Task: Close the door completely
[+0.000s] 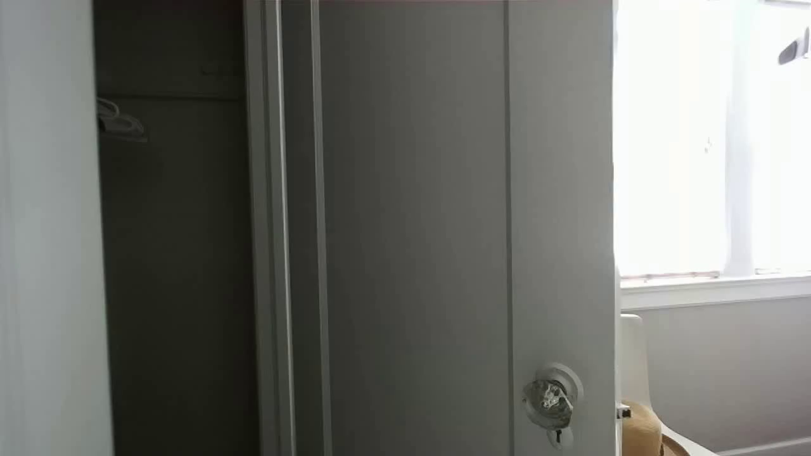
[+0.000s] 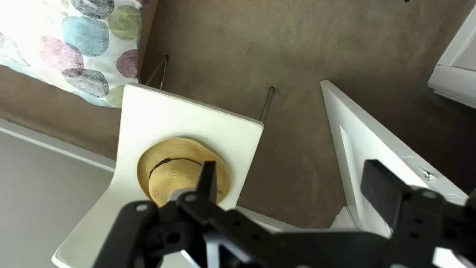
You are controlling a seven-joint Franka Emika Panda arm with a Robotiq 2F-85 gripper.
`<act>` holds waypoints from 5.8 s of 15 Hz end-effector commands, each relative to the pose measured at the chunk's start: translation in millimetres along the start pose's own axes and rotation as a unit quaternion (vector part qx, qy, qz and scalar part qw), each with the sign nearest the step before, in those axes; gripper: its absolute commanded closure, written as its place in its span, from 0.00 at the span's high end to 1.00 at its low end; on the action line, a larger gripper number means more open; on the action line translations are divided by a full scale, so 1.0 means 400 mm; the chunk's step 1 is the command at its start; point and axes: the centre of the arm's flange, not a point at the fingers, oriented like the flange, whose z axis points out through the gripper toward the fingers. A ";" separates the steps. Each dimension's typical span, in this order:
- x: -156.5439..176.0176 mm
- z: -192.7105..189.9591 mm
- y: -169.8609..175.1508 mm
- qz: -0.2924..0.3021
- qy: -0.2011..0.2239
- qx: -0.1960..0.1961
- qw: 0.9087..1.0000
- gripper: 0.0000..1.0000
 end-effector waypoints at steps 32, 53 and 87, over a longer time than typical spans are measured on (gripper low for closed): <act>0.344 -0.003 -0.271 0.172 0.141 0.455 0.862 1.00; 0.363 -0.017 -0.703 -0.122 0.076 0.491 0.859 1.00; 0.552 -0.053 -1.197 -0.533 0.208 0.410 0.710 1.00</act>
